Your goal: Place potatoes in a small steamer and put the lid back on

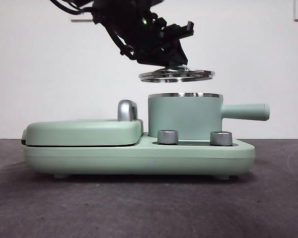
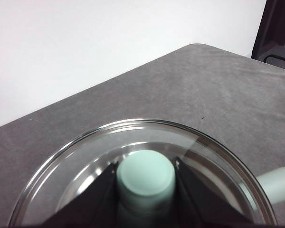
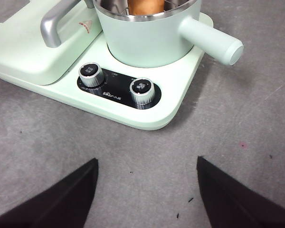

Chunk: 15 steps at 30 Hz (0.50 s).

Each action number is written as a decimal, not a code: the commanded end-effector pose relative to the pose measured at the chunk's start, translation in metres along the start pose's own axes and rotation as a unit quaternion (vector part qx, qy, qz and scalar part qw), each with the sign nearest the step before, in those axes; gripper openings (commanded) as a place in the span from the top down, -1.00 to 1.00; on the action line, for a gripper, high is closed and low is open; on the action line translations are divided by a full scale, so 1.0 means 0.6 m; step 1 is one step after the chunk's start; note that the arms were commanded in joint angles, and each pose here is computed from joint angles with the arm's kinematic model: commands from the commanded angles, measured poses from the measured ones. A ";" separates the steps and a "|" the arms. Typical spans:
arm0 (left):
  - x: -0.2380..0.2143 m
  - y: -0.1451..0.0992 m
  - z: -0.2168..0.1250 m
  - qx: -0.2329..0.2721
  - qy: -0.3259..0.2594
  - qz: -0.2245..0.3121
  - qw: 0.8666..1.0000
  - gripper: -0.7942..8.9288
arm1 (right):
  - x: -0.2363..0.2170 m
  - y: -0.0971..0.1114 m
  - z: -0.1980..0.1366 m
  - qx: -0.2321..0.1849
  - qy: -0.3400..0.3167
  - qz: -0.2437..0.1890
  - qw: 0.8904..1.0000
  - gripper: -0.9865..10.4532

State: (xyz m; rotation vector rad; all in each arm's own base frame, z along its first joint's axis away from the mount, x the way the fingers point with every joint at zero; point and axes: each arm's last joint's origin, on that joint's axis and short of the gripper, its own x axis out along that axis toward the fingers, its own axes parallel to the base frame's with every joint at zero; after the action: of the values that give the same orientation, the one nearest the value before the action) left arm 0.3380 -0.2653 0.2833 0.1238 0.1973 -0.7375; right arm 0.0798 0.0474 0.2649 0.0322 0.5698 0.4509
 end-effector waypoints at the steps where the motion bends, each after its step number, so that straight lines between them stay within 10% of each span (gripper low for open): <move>1: 0.019 -0.008 0.012 0.008 -0.023 -0.008 1.000 0.81 | -0.002 0.002 0.003 -0.009 -0.005 0.003 1.000 0.26; 15: 0.054 -0.010 -0.018 0.006 -0.026 -0.023 0.999 0.81 | -0.002 0.001 0.003 -0.026 -0.005 0.003 1.000 0.26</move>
State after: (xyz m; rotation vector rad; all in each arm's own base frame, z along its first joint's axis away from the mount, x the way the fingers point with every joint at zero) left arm 0.3539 -0.2805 0.2583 0.1218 0.2031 -0.7709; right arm 0.0798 0.0473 0.2648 -0.0030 0.5618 0.4612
